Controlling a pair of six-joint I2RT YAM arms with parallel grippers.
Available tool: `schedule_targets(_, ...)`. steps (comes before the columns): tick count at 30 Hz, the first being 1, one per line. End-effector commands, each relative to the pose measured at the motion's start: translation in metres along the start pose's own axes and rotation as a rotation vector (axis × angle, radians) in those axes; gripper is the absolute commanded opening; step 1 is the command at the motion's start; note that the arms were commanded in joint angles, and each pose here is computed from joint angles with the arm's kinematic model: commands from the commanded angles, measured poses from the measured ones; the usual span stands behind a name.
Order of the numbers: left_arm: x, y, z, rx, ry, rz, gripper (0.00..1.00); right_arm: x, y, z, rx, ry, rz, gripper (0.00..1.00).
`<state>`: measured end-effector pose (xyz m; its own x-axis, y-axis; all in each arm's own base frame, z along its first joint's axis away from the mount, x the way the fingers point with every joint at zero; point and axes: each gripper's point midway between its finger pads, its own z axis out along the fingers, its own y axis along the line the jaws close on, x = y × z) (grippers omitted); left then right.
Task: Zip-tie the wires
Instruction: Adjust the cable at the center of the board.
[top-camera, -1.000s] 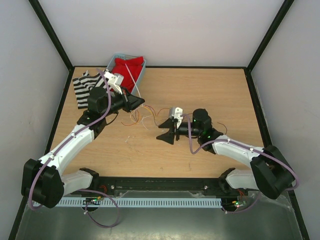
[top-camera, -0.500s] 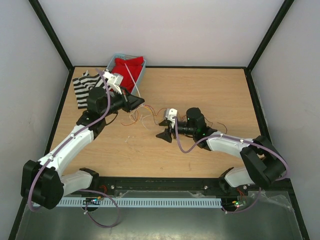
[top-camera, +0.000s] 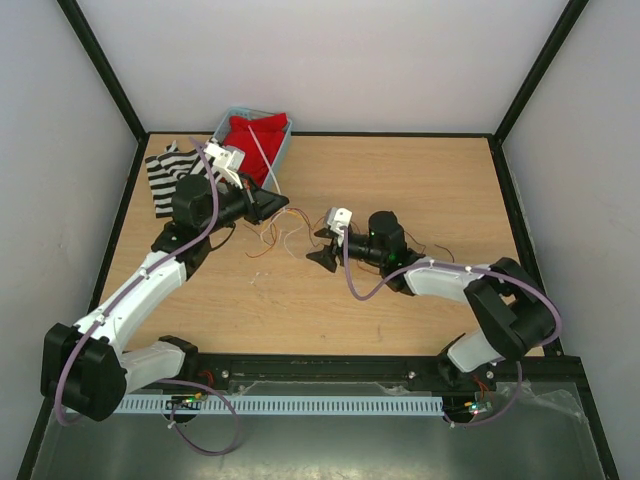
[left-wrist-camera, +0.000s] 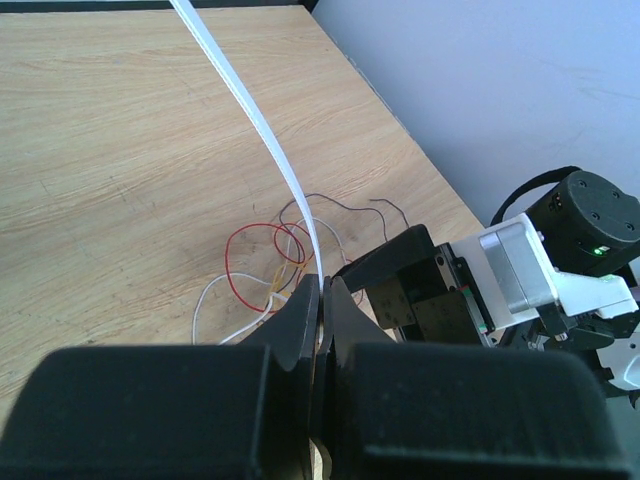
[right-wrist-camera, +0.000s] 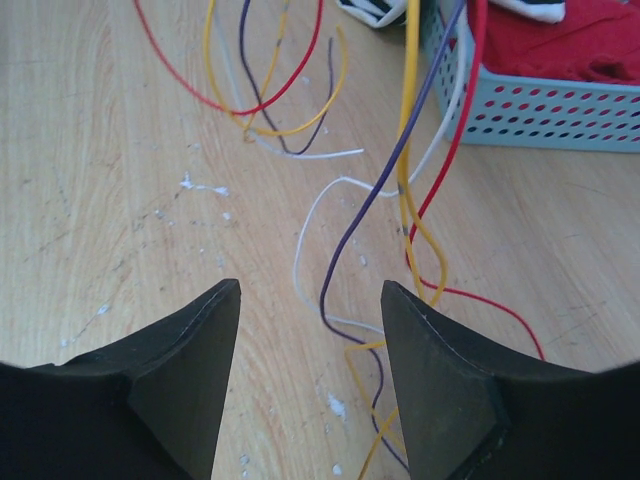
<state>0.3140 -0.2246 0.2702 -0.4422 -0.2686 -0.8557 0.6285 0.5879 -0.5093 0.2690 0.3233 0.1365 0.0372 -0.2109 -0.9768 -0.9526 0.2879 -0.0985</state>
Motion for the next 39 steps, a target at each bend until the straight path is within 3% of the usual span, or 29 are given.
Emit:
schedule_targets(1,-0.013,-0.015,-0.002,0.045,-0.034,0.018,0.0,-0.026,-0.015,0.009,0.056,-0.108,-0.027,0.67)
schedule_targets(7,-0.011,-0.012,0.001,0.036,-0.031,0.017,0.0,-0.026,-0.023,0.017,0.082,-0.149,0.007,0.5)
schedule_targets(12,-0.011,-0.009,0.001,0.021,-0.034,0.019,0.0,-0.028,-0.019,0.012,0.079,-0.154,-0.003,0.15)
schedule_targets(15,-0.012,-0.003,-0.001,0.002,-0.042,0.02,0.0,-0.028,-0.011,0.004,0.064,-0.145,-0.01,0.0)
schedule_targets(25,-0.009,0.009,-0.002,-0.019,-0.034,0.001,0.0,-0.03,0.023,-0.02,-0.07,-0.076,0.033,0.0)
schedule_targets(39,-0.007,0.009,-0.003,-0.015,-0.029,-0.002,0.0,-0.064,0.012,-0.046,-0.007,-0.088,0.072,0.0)
